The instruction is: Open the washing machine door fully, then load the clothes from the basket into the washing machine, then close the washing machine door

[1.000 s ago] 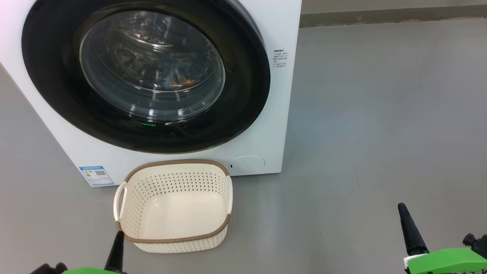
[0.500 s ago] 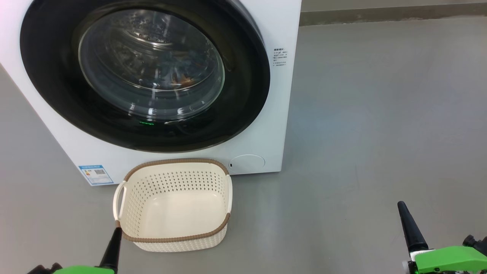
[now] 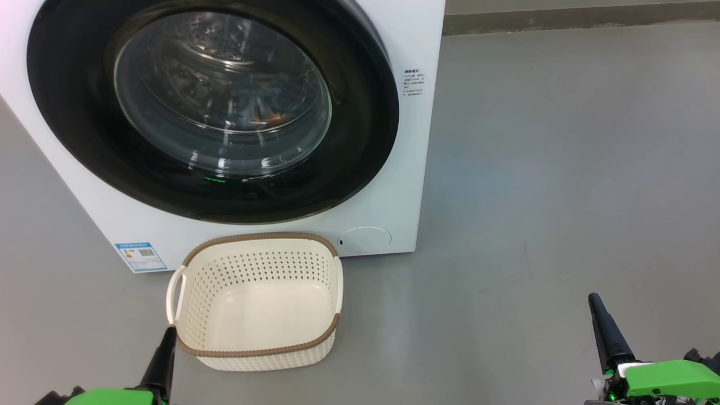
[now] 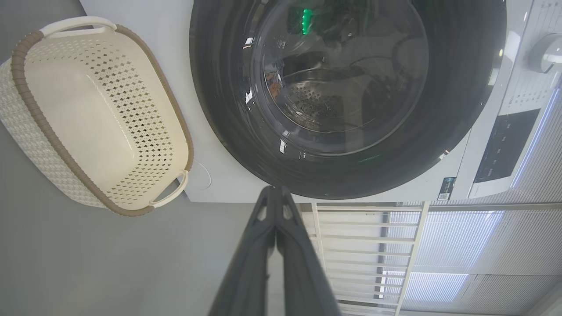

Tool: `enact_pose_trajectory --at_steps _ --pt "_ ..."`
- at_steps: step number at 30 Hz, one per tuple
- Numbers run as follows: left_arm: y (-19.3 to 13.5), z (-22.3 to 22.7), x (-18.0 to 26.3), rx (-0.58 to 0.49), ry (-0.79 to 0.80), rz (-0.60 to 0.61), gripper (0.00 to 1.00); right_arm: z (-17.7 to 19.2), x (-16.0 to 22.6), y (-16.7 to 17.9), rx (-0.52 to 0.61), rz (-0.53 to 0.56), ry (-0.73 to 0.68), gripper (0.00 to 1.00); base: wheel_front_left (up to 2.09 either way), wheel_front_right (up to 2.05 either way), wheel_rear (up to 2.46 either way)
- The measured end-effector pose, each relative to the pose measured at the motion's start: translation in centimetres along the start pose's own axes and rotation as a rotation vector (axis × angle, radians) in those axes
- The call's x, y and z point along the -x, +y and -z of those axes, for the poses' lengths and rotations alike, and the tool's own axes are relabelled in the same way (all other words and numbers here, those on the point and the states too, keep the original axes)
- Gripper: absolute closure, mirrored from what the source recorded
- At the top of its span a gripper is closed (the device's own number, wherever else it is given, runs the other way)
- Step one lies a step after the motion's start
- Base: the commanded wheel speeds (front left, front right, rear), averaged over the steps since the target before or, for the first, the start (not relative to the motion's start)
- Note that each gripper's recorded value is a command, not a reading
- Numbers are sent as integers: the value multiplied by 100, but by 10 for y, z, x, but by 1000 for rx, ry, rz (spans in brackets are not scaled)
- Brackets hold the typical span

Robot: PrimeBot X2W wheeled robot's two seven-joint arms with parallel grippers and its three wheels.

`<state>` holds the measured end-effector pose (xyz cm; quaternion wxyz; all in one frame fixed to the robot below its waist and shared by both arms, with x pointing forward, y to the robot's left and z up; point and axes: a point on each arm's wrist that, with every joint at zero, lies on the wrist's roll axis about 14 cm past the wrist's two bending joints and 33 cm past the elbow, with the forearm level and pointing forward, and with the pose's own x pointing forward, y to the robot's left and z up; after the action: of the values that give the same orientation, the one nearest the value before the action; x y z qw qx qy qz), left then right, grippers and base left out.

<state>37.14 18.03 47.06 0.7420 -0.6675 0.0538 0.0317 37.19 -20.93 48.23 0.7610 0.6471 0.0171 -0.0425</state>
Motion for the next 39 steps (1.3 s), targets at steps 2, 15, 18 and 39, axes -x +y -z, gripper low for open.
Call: enact_pose_trajectory --at_steps 2,15,18,39 --pt "-2 -1 -1 17 1 7 100 1 0 -1 -24 2 5 100 0 0 0" --pt "-9 -6 -4 117 1 35 100 0 -4 2 -165 -12 8 100 0 0 0" --pt "-9 -6 -4 116 1 35 100 0 -4 2 -165 -12 8 100 0 0 0" --pt "-10 -6 -4 116 0 39 100 0 -4 2 -165 -11 8 100 0 0 0"
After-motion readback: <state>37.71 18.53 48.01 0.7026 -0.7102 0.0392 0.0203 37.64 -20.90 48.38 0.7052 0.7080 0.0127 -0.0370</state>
